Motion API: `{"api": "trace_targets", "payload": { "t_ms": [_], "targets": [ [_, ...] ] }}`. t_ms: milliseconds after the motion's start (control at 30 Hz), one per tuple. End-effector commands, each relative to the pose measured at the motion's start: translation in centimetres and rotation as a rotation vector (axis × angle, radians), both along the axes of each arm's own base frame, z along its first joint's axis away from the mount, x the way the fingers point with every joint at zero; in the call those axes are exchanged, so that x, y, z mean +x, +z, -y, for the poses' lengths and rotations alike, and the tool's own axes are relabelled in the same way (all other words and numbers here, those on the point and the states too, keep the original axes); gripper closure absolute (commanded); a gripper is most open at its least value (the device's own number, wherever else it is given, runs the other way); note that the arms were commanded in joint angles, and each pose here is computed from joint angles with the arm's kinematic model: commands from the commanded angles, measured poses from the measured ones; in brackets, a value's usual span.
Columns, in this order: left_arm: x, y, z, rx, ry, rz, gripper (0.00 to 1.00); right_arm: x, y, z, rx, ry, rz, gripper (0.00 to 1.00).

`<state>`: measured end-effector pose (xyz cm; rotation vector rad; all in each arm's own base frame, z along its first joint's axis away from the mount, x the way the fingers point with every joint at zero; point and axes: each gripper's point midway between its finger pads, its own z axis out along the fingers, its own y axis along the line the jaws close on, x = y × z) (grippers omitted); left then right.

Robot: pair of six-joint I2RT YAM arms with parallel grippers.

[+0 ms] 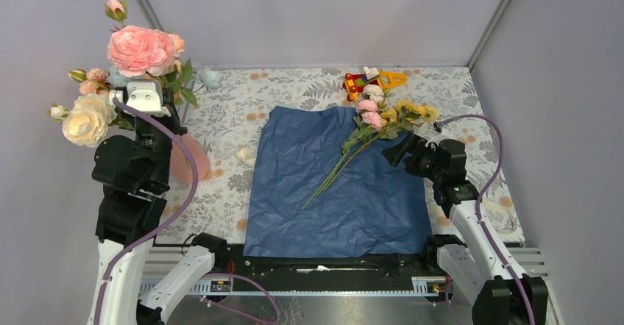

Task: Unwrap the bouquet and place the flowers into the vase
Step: Insert the fake flower into the vase.

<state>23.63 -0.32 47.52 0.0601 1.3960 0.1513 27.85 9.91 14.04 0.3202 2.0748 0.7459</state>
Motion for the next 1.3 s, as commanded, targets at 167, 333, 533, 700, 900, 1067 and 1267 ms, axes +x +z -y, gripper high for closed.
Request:
{"api": "trace_targets", "payload": {
  "t_ms": [167,333,533,700,900,1067,1267],
  "targets": [
    [-2.4,7.6,-1.8,-0.039,0.062,0.235,1.0,0.2,0.7,-0.6,0.057,0.019,0.025,0.0],
    [-2.3,9.9,-1.6,-0.032,0.057,0.268,1.0,-0.1,1.3,-0.7,0.07,0.024,0.043,0.0],
    [-1.6,10.7,-2.9,0.016,0.145,0.276,1.0,-0.5,1.2,-0.7,0.074,0.03,0.051,0.0],
    [-1.7,11.4,-3.3,0.041,0.175,0.32,1.0,-0.6,1.0,-0.8,0.078,0.033,0.046,0.0],
    [-1.9,12.1,-3.2,0.052,0.171,0.35,1.0,-0.6,0.9,-0.8,0.081,0.036,0.041,0.0],
    [-1.9,11.9,-3.5,0.057,0.192,0.371,1.0,-0.7,0.9,-0.8,0.083,0.035,0.039,0.0],
    [-1.7,11.2,-3.9,0.056,0.216,0.38,1.0,-0.7,0.7,-0.9,0.083,0.037,0.037,0.0]
  ]
}}
